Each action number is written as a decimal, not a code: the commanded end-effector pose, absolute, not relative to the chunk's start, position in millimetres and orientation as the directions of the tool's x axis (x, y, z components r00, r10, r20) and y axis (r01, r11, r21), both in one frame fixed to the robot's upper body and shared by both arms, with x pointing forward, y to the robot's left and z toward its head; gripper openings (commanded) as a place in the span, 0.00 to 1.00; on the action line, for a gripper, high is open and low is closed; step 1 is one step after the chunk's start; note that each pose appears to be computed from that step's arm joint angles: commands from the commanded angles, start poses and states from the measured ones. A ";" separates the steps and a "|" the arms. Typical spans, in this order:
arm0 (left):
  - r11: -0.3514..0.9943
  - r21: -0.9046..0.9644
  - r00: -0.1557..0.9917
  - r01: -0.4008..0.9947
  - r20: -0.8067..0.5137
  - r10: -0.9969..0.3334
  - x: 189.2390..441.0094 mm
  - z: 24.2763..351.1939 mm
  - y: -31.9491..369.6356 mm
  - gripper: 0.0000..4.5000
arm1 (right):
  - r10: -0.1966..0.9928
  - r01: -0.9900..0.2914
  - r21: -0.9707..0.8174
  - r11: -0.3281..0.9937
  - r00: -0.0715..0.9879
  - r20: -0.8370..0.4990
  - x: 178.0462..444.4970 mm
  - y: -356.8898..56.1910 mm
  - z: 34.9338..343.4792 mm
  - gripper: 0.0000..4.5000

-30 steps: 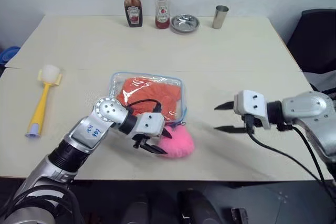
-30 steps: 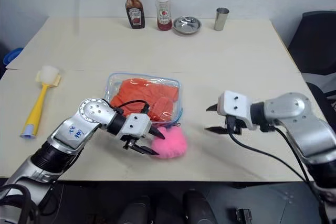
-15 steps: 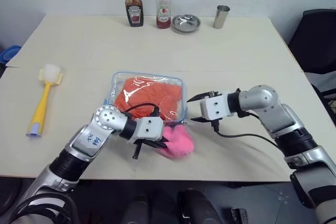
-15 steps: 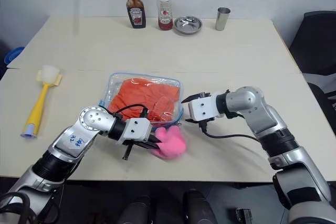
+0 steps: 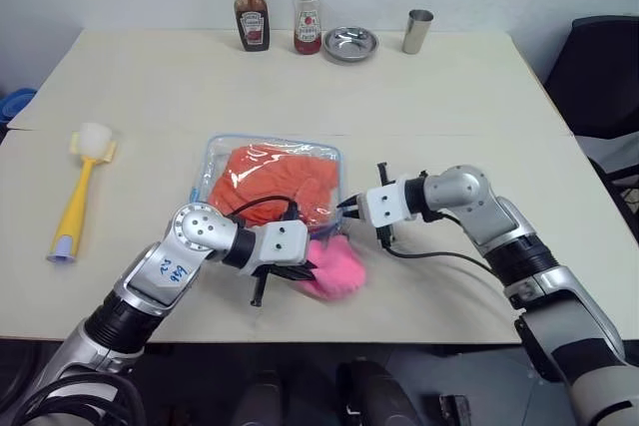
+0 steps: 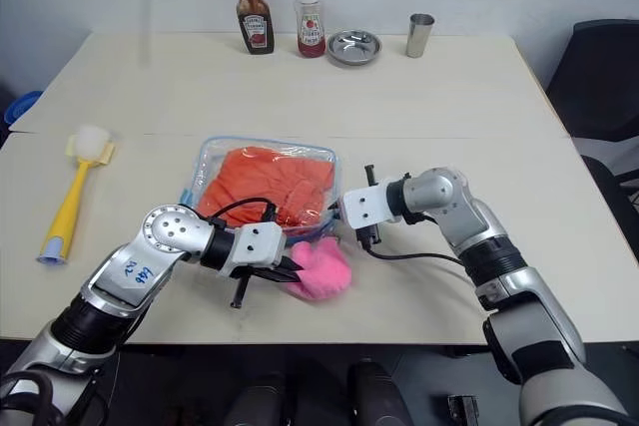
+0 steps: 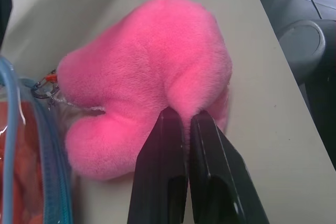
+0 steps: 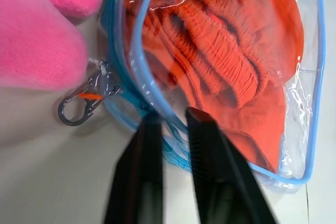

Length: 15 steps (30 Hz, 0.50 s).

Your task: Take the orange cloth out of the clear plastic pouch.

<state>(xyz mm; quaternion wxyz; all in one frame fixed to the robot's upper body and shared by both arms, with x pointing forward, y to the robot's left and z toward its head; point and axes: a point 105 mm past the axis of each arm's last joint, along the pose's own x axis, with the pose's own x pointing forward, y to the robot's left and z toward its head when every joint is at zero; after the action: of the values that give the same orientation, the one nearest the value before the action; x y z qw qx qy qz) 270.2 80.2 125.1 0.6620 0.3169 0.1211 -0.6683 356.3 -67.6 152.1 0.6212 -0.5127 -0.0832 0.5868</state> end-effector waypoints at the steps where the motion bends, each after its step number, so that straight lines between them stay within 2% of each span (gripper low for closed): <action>1: -0.030 0.265 0.127 0.964 -0.554 -0.823 271.7 132.9 88.2 0.00 | 0.832 -0.618 -0.757 -0.213 0.292 -0.472 355.0 -68.9 166.1 0.00; 6: 0.118 0.212 0.215 0.970 -0.525 -0.824 269.1 138.3 124.2 0.00 | 0.795 -0.604 -0.775 -0.185 0.372 -0.479 366.1 -95.0 175.5 0.00; 15: 0.408 0.200 0.448 0.891 -0.532 -0.718 251.9 154.5 215.3 0.00 | 0.807 -0.627 -0.739 -0.245 0.290 -0.514 334.0 -131.3 172.1 0.00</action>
<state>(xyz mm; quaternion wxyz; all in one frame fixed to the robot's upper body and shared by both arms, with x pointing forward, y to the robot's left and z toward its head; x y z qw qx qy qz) 252.0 204.9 137.3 0.8024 0.2256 0.2039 -0.5136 340.6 -128.4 157.3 0.6138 -0.5167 -0.0572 0.5941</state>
